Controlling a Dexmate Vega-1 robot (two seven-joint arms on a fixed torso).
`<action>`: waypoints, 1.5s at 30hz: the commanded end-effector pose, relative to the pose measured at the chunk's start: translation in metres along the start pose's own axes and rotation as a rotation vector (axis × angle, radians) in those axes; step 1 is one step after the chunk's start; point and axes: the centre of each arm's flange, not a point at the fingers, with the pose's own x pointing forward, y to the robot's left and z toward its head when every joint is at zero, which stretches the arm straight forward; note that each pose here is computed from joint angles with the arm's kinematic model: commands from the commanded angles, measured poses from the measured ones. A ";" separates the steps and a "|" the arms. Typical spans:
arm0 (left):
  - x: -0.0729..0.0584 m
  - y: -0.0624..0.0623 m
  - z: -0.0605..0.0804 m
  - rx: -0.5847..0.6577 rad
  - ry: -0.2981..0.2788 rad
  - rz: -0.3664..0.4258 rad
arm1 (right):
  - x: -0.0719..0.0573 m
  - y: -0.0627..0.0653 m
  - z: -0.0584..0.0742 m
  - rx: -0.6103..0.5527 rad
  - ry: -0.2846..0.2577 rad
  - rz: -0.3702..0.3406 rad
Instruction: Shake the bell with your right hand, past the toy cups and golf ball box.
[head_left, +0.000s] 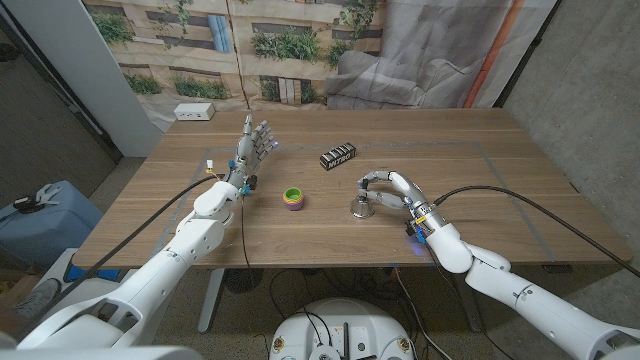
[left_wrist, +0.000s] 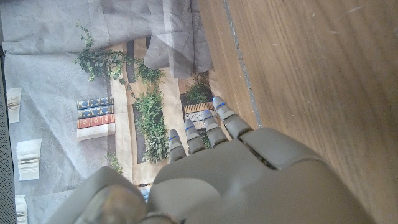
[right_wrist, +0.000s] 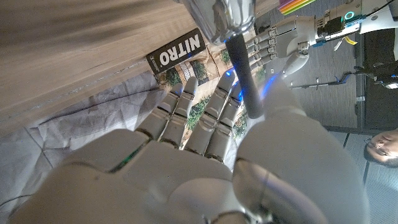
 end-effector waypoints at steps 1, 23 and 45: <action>0.000 0.000 0.000 0.000 0.000 0.000 | 0.002 -0.001 -0.001 -0.005 -0.005 -0.003; 0.000 0.000 0.000 0.000 0.000 0.000 | -0.002 -0.006 -0.003 -0.003 -0.012 0.012; 0.000 0.000 0.000 0.000 0.000 0.000 | 0.001 -0.004 -0.003 -0.006 -0.018 -0.011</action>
